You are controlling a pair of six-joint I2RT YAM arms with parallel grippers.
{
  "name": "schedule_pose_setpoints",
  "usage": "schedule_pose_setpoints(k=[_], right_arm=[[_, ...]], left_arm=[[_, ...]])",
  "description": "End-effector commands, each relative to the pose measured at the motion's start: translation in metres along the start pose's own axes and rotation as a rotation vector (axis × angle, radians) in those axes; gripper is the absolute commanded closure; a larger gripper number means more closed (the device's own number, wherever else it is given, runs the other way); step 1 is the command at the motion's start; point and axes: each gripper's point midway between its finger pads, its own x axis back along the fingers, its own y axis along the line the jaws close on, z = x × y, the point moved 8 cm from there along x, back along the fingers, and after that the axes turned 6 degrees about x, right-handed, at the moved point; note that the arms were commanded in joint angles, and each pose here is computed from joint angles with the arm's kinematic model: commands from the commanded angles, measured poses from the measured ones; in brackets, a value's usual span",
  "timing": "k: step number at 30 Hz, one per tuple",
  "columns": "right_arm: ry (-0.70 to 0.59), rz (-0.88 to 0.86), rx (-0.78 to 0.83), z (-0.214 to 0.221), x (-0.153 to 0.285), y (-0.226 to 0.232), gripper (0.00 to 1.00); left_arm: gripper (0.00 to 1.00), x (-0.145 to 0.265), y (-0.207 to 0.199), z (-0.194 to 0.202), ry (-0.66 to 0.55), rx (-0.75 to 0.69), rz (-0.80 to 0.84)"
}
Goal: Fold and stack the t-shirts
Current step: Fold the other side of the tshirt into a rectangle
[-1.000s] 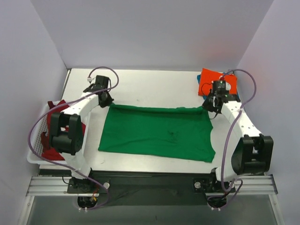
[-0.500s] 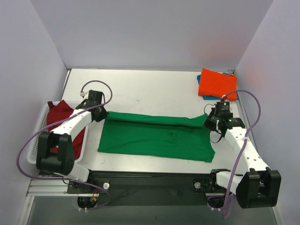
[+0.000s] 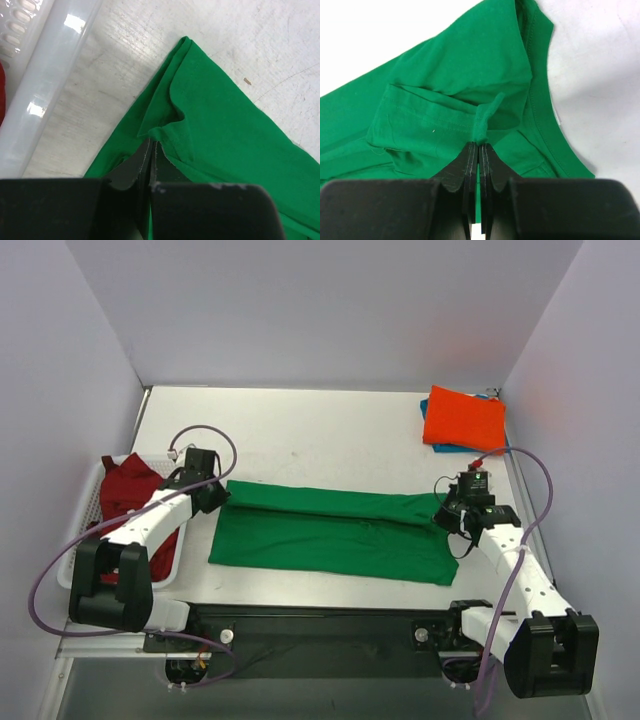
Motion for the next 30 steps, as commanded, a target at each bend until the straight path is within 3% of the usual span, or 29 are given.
schedule_pose_setpoints(k=[1, 8, 11, 12, 14, 18, 27, 30], right_arm=[[0.004, 0.009, -0.002, 0.005, 0.000, -0.003, 1.00], [0.050, -0.018, -0.020, 0.024, -0.009, -0.006, 1.00], [0.075, -0.047, -0.027, 0.032, -0.011, -0.006, 0.92], [0.078, -0.052, -0.028, 0.035, -0.011, -0.007, 0.82], [0.075, -0.070, -0.027, 0.036, -0.009, -0.006, 0.73], [0.060, -0.101, -0.021, 0.035, 0.000, -0.003, 0.68], [0.013, -0.165, 0.013, -0.013, -0.009, 0.024, 0.66], [0.054, -0.191, 0.051, -0.028, -0.026, 0.039, 0.66]], left_arm=[[1.00, 0.004, -0.003, -0.006, -0.044, 0.018, 0.051], [1.00, -0.001, 0.008, 0.007, -0.019, 0.031, 0.040], [0.89, 0.002, 0.012, 0.010, -0.027, 0.035, 0.042], [0.80, 0.005, 0.014, 0.010, -0.038, 0.035, 0.050], [0.64, 0.010, 0.017, 0.008, -0.060, 0.036, 0.045], [0.46, 0.022, 0.018, 0.003, -0.096, 0.029, 0.053], [0.51, 0.020, -0.015, 0.010, -0.060, -0.027, 0.139], [0.52, 0.017, -0.030, 0.018, -0.028, -0.058, 0.165]])
